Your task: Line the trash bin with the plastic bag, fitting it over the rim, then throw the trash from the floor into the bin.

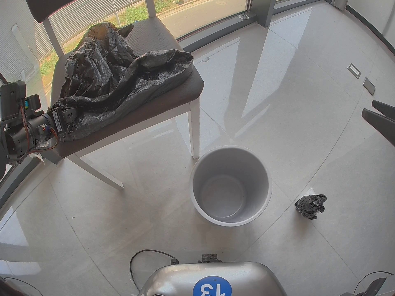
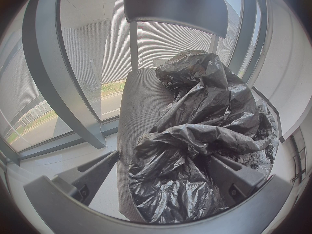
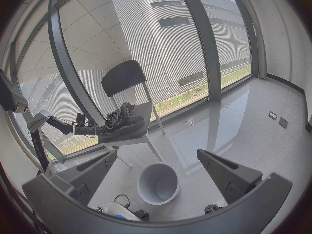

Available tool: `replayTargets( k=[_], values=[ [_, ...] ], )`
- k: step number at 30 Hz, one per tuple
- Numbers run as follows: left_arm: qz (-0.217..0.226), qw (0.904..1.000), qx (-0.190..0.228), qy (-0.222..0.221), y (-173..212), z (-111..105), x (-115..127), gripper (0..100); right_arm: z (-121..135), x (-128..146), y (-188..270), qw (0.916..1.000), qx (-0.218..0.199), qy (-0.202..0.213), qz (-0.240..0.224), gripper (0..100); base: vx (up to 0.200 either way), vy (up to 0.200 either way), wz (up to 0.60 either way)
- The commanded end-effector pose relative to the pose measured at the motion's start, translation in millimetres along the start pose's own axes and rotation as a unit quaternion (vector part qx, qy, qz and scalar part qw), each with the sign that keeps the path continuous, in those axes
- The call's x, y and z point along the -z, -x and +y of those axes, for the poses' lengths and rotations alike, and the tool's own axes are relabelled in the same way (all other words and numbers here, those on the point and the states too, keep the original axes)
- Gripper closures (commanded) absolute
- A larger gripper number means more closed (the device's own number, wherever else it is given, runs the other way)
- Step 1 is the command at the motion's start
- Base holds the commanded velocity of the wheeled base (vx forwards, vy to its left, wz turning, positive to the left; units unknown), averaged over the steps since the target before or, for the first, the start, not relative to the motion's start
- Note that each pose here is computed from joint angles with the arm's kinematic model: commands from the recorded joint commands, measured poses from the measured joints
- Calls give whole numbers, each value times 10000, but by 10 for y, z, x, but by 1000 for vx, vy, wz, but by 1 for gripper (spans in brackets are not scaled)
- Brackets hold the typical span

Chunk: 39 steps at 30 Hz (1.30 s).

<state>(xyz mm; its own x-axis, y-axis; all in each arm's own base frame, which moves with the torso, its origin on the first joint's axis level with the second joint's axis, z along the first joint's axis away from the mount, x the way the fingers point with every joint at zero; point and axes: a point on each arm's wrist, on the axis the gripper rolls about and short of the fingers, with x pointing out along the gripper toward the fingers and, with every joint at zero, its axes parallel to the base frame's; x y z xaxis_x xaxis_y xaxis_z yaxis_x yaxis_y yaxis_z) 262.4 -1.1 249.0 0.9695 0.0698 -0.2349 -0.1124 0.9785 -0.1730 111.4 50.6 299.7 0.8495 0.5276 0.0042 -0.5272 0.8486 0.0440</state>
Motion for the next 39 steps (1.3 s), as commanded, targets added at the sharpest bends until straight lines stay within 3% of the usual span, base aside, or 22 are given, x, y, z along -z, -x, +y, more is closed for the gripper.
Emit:
replayTargets(
  k=[1,14,15,26,39],
  values=[
    [37,10000,-5,-9,-23,-6,15,0,3,-3,13,10000,-6,4,-17,0,0,0,0],
    [-11,10000,-83,-37,-14,-35,-2,0,0,24,4,10000,-4,-4,29,0,0,0,0],
    [-19,10000,-82,-36,-13,-36,-6,100,0,26,4,10000,-4,-5,36,0,0,0,0],
    [-25,10000,-34,-38,10,-43,-6,100,-2,40,-6,10000,-2,20,74,0,0,0,0],
    [-145,9962,840,-185,438,-396,-81,100,-13,66,-67,9996,-1,183,203,0,0,0,0]
  ],
)
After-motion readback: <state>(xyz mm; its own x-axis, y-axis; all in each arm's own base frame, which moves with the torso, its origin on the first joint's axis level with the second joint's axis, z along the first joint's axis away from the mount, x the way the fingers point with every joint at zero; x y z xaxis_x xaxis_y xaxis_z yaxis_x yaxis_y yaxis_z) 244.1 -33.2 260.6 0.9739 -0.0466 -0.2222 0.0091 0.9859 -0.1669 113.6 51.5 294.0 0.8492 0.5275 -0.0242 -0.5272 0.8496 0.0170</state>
